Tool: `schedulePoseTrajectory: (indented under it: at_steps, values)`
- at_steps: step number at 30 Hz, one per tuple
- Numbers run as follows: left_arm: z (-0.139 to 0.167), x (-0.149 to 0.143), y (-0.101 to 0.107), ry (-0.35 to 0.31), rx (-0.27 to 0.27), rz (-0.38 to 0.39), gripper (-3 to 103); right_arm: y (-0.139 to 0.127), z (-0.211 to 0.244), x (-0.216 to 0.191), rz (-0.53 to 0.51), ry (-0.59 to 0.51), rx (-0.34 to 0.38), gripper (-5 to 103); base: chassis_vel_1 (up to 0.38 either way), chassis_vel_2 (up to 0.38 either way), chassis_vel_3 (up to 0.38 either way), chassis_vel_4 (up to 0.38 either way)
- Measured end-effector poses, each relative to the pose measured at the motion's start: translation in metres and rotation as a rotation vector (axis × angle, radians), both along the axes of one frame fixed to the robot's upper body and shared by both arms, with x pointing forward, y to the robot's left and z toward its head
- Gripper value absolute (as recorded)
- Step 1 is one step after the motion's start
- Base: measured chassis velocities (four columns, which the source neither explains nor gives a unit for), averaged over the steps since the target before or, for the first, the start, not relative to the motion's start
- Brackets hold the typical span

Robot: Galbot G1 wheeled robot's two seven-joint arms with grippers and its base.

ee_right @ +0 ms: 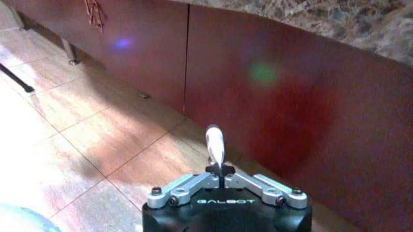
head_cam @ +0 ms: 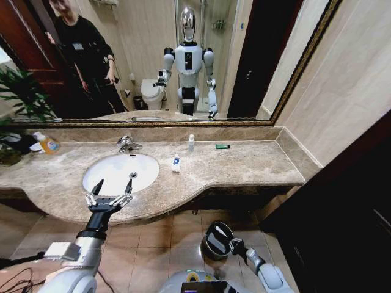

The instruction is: Pick up the trash from the sink and place it in the trash bin.

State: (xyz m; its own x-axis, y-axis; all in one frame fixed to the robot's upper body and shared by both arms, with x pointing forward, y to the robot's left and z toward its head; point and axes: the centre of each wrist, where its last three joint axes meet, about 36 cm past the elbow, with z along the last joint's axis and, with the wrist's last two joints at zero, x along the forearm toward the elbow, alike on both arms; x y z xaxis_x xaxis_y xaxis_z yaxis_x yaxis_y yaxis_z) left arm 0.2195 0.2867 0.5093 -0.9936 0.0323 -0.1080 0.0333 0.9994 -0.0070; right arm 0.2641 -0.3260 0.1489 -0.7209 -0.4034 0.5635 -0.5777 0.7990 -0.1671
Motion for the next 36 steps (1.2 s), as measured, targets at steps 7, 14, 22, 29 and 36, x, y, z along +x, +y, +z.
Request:
schedulePoseTrajectory:
  at_steps: [7, 14, 22, 29, 36]
  values:
    - [0.0, 0.0, 0.0, 0.0, 0.0, 0.0, 100, 0.007, -0.004, 0.002, -0.014, -0.012, -0.013, 2, 0.0, 0.0, 0.0, 0.0]
    - [0.0, 0.0, 0.0, 0.0, 0.0, 0.0, 100, 0.013, -0.001, 0.005, -0.011, -0.025, -0.014, 24, 0.0, 0.0, 0.0, 0.0]
    - [0.0, 0.0, 0.0, 0.0, 0.0, 0.0, 100, 0.016, 0.005, 0.007, -0.018, -0.037, -0.015, 56, 0.0, 0.0, 0.0, 0.0]
    - [0.0, 0.0, 0.0, 0.0, 0.0, 0.0, 100, 0.006, 0.021, 0.007, -0.015, -0.05, 0.016, 88, 0.0, 0.0, 0.0, 0.0]
    - [0.0, 0.0, 0.0, 0.0, 0.0, 0.0, 100, 0.0, 0.058, 0.0, -0.023, -0.102, 0.088, 100, 0.0, 0.0, 0.0, 0.0]
